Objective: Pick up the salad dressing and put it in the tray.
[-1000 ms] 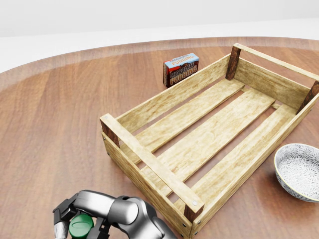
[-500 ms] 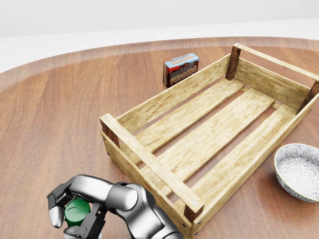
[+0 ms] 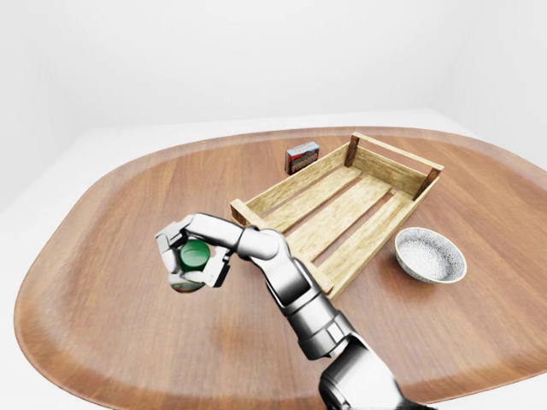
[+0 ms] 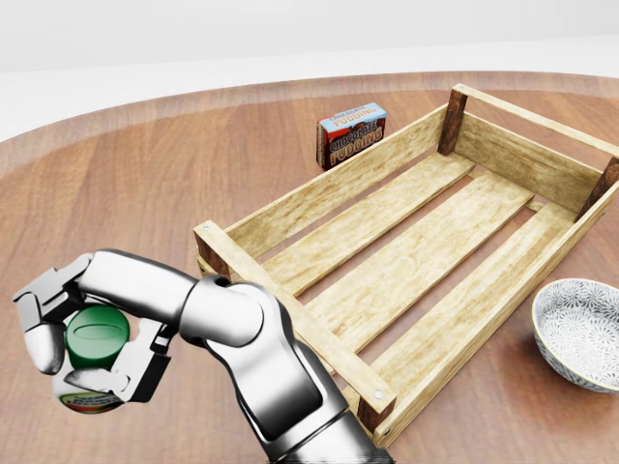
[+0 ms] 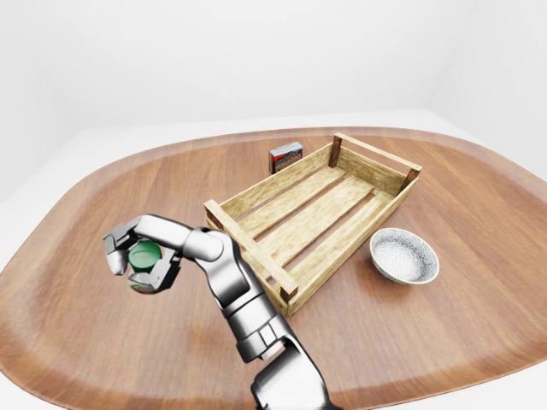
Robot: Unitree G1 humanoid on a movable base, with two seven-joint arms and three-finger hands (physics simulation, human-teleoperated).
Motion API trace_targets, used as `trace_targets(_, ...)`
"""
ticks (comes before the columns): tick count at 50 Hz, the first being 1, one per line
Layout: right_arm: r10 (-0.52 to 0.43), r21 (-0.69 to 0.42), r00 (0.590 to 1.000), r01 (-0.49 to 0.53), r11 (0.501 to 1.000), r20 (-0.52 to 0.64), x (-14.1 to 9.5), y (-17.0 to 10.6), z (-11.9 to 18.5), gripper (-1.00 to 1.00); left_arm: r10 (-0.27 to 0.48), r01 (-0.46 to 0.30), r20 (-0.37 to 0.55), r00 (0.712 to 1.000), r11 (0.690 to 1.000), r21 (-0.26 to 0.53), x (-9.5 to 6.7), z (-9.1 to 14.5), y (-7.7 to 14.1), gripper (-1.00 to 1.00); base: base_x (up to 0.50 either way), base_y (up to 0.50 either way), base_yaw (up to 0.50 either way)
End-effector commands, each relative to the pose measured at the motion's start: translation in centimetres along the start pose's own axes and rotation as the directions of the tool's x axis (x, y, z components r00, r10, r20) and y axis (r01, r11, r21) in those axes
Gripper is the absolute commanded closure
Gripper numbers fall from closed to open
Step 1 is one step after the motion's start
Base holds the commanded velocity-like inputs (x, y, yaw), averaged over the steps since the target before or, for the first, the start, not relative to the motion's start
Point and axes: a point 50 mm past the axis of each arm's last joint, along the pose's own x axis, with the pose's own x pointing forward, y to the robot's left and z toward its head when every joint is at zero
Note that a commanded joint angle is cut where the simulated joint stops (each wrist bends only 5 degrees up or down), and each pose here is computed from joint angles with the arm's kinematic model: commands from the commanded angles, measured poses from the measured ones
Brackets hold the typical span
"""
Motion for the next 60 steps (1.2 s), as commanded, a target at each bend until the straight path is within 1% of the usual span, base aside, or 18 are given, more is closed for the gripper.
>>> trace_targets(1, -0.050, -0.052, 0.977, 0.062, 0.997, 0.206, -0.2, -3.1, 5.9, 1.00, -0.002, 0.002, -0.003, 1.000, 1.000, -0.003, 0.0, -0.1, -0.1, -1.00, 0.00, 0.00, 0.00)
trace_targets(5, -0.041, -0.086, 0.968, 0.064, 0.994, 0.248, -0.1, -3.7, 7.7, 1.00, 0.001, -0.001, -0.004, 1.000, 1.000, -0.004, 0.0, -0.1, 0.0, -1.00, 0.00, 0.00, 0.00)
trace_targets(10, -0.050, -0.146, 0.960, 0.093, 0.985, 0.277, -0.6, -5.4, 9.6, 1.00, 0.000, 0.000, -0.005, 1.000, 1.000, -0.008, 0.0, -0.2, -0.1, -1.00, 0.00, 0.00, 0.00)
trace_targets(13, -0.055, -0.192, 0.944, 0.123, 0.974, 0.326, -1.0, -6.7, 12.1, 1.00, -0.006, 0.006, -0.007, 1.000, 1.000, -0.012, 0.0, -0.3, -0.4, -1.00, 0.00, 0.00, 0.00)
trace_targets(16, -0.066, -0.206, 0.934, 0.146, 0.968, 0.352, -1.3, -7.6, 13.5, 1.00, -0.007, 0.007, -0.007, 1.000, 1.000, -0.011, 0.0, -0.3, -0.4, -1.00, 0.00, 0.00, 0.00)
trace_targets(19, -0.072, -0.220, 0.929, 0.160, 0.962, 0.363, -1.5, -8.4, 14.6, 1.00, -0.006, 0.006, -0.007, 1.000, 1.000, -0.009, 0.0, -0.2, -0.3, -1.00, 0.00, 0.00, 0.00)
trace_targets(24, -0.096, -0.229, 0.936, 0.181, 0.957, 0.338, -1.9, -10.0, 14.9, 1.00, -0.005, 0.005, -0.008, 1.000, 1.000, -0.007, 0.0, -0.2, -0.2, -1.00, 0.00, 0.00, 0.00)
trace_targets(27, -0.126, -0.262, 0.950, 0.204, 0.943, 0.288, -2.6, -11.3, 14.4, 1.00, -0.007, 0.007, -0.012, 1.000, 1.000, -0.007, -0.1, -0.3, -0.2, -1.00, 0.00, 0.00, 0.00)
trace_targets(31, -0.177, -0.276, 0.952, 0.246, 0.929, 0.250, -3.7, -12.9, 13.8, 1.00, -0.003, 0.003, -0.012, 1.000, 1.000, -0.005, 0.0, -0.3, -0.1, -1.00, 0.00, 0.00, 0.00)
trace_targets(34, -0.240, -0.292, 0.942, 0.304, 0.907, 0.234, -5.5, -14.5, 13.3, 1.00, -0.007, 0.007, 0.000, 1.000, 1.000, -0.009, 0.1, -0.1, -0.3, -1.00, 0.00, 0.00, 0.00)
trace_targets(38, -0.298, -0.310, 0.925, 0.362, 0.879, 0.237, -7.5, -15.5, 12.8, 1.00, -0.008, 0.008, 0.003, 1.000, 1.000, -0.010, 0.1, 0.0, -0.4, -1.00, 0.00, 0.00, 0.00)
trace_targets(41, -0.367, -0.312, 0.900, 0.427, 0.849, 0.235, -9.9, -16.6, 11.8, 1.00, -0.012, 0.012, 0.003, 1.000, 1.000, -0.010, 0.1, 0.0, -0.5, -1.00, 0.00, 0.00, 0.00)
trace_targets(48, -0.480, -0.282, 0.855, 0.519, 0.807, 0.198, -13.3, -18.1, 9.4, 1.00, -0.019, 0.019, 0.000, 1.000, 1.000, -0.011, 0.0, -0.2, -0.8, -1.00, 0.00, 0.00, 0.00)
trace_targets(49, -0.523, -0.252, 0.830, 0.557, 0.791, 0.193, -14.4, -18.8, 8.9, 1.00, -0.020, 0.020, -0.001, 1.000, 1.000, -0.010, 0.0, -0.2, -0.8, -1.00, 0.00, 0.00, 0.00)
trace_targets(52, -0.574, -0.234, 0.800, 0.599, 0.765, 0.174, -15.9, -19.5, 8.0, 1.00, -0.019, 0.019, 0.000, 1.000, 1.000, -0.008, 0.0, -0.2, -0.7, -1.00, 0.00, 0.00, 0.00)
trace_targets(53, -0.604, -0.222, 0.779, 0.627, 0.747, 0.166, -16.9, -19.9, 7.5, 1.00, -0.017, 0.017, 0.000, 1.000, 1.000, -0.007, 0.0, -0.2, -0.6, -1.00, 0.00, 0.00, 0.00)
trace_targets(57, -0.643, -0.219, 0.749, 0.662, 0.716, 0.160, -18.7, -20.1, 6.7, 1.00, -0.017, 0.017, -0.003, 1.000, 1.000, -0.006, 0.0, -0.2, -0.7, -1.00, 0.00, 0.00, 0.00)
trace_targets(60, -0.683, -0.230, 0.719, 0.692, 0.684, 0.129, -20.4, -20.0, 5.4, 1.00, -0.017, 0.017, -0.007, 1.000, 1.000, -0.006, 0.0, -0.3, -0.7, -1.00, 0.00, 0.00, 0.00)
